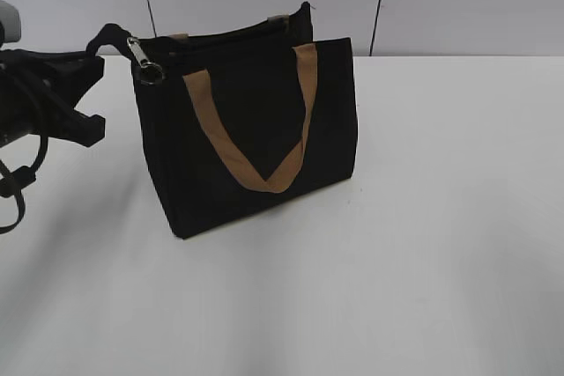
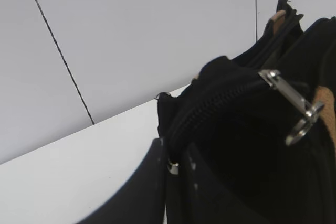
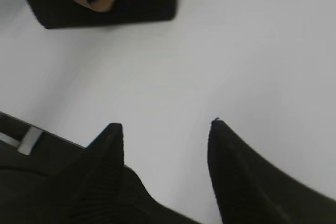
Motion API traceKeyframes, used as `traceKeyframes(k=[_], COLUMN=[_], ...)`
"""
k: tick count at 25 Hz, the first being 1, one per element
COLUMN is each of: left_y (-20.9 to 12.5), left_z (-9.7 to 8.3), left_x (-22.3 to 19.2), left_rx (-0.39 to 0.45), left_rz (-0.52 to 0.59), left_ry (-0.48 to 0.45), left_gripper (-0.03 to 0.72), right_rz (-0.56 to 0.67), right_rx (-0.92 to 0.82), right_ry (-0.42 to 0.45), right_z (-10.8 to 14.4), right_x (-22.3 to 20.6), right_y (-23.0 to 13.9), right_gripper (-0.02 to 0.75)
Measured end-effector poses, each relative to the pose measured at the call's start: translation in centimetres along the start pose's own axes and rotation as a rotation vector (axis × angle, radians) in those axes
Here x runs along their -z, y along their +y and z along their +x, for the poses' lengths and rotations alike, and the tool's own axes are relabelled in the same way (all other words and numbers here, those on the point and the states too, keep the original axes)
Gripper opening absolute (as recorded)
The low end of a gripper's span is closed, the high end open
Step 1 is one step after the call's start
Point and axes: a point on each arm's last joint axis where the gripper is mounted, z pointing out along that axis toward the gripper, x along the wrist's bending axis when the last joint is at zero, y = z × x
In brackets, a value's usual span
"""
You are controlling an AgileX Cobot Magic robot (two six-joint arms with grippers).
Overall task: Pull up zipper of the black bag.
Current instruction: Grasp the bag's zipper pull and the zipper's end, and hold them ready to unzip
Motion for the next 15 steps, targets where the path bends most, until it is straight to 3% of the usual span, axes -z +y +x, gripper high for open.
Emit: traceKeyframes(k=[5,12,15], left_y=[0.0,0.0,0.0], left_z=[0.0,0.0,0.0], left_x=[0.0,0.0,0.0], left_rx=[0.000,-0.001,-0.001], left_rz=[0.002,0.002,0.004], left_ry=[0.000,-0.001,-0.001], left_gripper=[0.021,0.021,0.021], right_rz=[-0.054,0.101,0.137], right_rx=[-0.018,0.075,0.151], right_ry=[0.167,0.351,0.434], right_z=[-0.6,-1.6,-0.7], right_x=[-2.6,-8.4,-11.2], right_y=[4.2,8.7,10.8], right_gripper=[0.396,0.396,0.396])
